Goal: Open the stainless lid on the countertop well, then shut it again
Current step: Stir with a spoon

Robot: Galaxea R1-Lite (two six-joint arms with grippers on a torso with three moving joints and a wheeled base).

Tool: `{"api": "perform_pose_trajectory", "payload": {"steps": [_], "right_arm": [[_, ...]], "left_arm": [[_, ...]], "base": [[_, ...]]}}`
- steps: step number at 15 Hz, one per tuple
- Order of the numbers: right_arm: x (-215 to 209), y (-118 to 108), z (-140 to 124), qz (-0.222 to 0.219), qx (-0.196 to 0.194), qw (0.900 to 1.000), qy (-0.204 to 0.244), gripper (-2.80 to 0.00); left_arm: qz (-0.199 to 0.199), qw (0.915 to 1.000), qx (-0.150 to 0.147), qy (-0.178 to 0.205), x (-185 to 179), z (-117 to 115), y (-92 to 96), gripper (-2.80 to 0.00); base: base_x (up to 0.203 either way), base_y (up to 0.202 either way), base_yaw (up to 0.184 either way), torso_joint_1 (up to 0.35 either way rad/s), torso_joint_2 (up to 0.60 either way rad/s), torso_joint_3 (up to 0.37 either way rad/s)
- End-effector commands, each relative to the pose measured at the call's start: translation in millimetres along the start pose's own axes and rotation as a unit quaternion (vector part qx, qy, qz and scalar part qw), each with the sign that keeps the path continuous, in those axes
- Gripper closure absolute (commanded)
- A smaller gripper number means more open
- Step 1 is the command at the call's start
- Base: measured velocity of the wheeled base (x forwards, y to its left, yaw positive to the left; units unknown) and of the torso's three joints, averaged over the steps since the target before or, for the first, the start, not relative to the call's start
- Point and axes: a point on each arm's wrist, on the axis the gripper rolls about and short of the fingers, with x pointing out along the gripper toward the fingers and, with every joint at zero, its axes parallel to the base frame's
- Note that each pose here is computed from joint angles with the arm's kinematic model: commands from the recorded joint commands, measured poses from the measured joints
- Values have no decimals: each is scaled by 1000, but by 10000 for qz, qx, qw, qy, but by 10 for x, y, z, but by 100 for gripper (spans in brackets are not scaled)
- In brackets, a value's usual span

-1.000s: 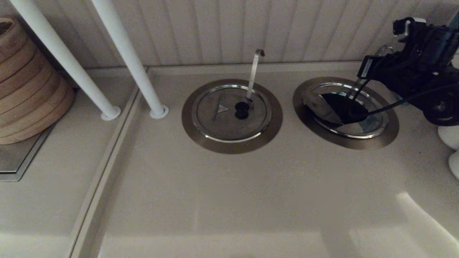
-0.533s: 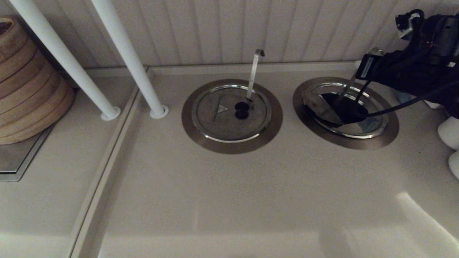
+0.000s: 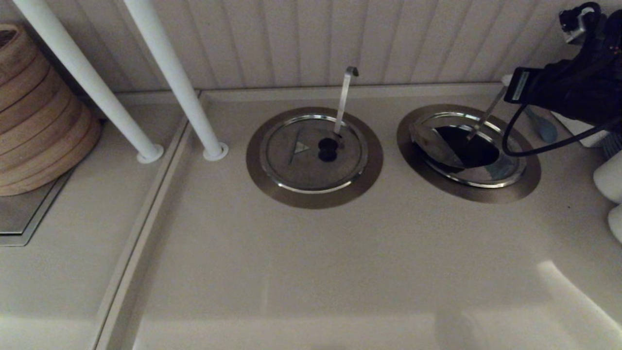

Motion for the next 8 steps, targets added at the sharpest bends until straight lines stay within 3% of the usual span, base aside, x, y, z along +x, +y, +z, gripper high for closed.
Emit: {"api": "perform_pose_trajectory", "payload": {"steps": [1,8], "right_arm": [[-26,-120,21,-186,-200,9996,-14,0],[74,-184,-60,-361,-368,9986,102,0]], "left_arm": [[0,10000,-2,-4,0,1,0,0],[0,10000,-2,-7,0,1,0,0]], "base": [[0,0,0,0,0,0],[0,0,0,0,0,0]]}}
